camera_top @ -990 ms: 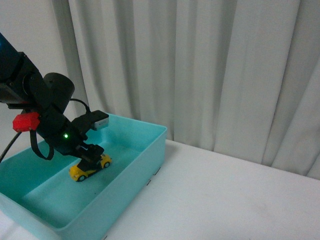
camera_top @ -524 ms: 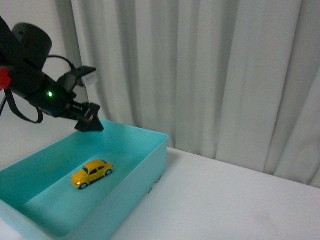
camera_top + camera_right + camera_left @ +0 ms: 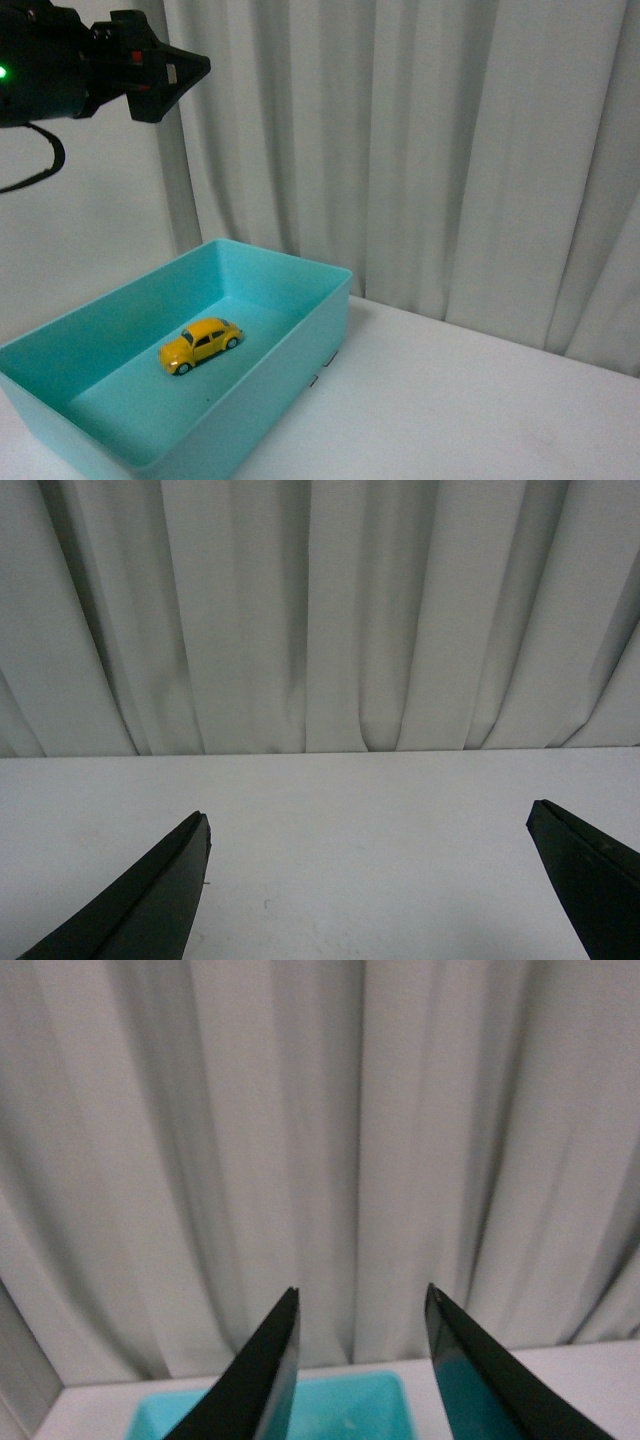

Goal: Wind up and store yellow beetle toy

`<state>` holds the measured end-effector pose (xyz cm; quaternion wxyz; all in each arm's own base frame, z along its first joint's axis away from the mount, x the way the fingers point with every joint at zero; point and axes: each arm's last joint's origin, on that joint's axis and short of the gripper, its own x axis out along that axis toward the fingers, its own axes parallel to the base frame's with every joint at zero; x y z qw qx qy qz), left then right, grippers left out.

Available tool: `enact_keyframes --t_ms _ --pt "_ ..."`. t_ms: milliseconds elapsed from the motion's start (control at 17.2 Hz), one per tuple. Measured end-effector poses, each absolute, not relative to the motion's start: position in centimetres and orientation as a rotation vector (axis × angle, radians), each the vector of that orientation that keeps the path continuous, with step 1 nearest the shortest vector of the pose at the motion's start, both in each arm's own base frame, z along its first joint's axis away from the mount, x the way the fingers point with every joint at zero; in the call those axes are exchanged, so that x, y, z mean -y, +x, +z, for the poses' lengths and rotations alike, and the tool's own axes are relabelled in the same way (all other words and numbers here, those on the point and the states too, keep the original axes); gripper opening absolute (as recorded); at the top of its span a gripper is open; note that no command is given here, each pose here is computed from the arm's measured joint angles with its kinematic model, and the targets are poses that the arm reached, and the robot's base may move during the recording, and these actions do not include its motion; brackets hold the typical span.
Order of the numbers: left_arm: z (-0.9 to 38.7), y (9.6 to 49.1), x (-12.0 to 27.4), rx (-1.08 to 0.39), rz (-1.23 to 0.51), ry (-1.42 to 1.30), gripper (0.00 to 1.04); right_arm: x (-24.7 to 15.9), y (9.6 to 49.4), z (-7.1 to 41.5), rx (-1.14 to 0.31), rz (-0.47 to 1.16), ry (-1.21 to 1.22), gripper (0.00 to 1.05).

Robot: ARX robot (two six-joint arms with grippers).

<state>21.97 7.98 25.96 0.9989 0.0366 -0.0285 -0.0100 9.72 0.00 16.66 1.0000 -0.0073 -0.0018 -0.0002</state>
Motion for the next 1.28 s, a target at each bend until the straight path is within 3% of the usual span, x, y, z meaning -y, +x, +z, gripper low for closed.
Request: enact_keyframes --t_ms 175,233,815,1281 --pt "21.4 19.4 -5.2 -0.035 0.006 0.003 0.08 0.0 9.7 16.7 0.003 0.000 -0.015 0.98" --pt "21.1 18.6 -4.4 -0.017 0.003 0.002 0.02 0.0 9.7 16.7 0.003 0.000 -0.015 0.98" --pt "17.7 13.6 0.0 -0.009 -0.010 0.004 0.02 0.0 9.7 16.7 0.003 0.000 -0.015 0.98" --pt "16.9 12.2 0.0 0.006 0.002 0.004 0.02 0.0 9.7 16.7 0.003 -0.001 -0.015 0.98"
